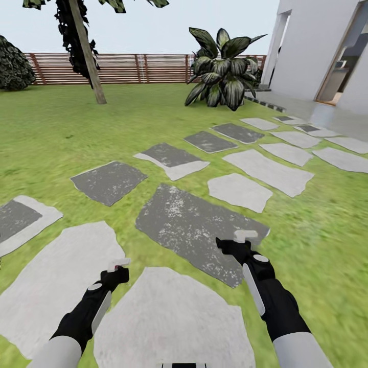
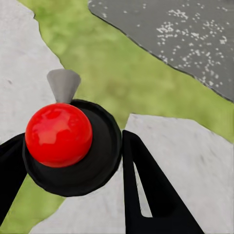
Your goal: In the garden, pick up the pesticide atomizer on the floor and spray pesticide onto both trees until each tree trunk is fully covered.
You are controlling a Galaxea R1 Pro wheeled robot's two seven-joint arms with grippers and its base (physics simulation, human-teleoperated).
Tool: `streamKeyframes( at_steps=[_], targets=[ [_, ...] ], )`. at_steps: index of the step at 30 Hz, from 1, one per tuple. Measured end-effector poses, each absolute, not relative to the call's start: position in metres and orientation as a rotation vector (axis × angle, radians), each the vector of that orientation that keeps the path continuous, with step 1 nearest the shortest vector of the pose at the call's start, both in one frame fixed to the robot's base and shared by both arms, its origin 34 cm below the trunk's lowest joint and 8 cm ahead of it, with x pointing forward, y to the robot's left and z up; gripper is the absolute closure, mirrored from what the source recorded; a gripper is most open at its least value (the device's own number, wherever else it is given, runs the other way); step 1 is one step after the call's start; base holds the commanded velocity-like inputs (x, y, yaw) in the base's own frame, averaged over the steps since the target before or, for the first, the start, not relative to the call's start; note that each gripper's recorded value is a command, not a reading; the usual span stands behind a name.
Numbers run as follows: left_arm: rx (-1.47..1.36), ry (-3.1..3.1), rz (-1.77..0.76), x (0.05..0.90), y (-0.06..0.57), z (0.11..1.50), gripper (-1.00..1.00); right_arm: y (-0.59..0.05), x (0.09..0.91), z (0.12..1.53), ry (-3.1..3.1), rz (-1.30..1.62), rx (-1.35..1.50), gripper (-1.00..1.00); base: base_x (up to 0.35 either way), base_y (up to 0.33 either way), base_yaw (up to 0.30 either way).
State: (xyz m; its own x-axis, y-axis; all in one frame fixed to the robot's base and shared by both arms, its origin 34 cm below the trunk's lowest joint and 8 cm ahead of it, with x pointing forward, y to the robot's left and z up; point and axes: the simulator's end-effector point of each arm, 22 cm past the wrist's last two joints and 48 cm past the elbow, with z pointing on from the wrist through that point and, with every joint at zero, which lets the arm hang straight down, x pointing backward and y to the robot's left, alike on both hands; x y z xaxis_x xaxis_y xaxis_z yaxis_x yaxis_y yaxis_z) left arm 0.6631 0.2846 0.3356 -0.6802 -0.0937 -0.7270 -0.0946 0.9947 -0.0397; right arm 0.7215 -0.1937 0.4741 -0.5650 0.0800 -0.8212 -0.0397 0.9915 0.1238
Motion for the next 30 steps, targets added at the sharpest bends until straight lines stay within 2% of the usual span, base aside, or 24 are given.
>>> streamKeyframes(
  at_steps=[30],
  targets=[
    [-0.132, 2.327, -0.002, 0.6621, 0.2832, 0.3343, 1.0, -0.1937, 0.7215, 0.4742, 2.165, 0.157, 0.028, -1.0, 0.336, 0.005, 0.273]
  ],
)
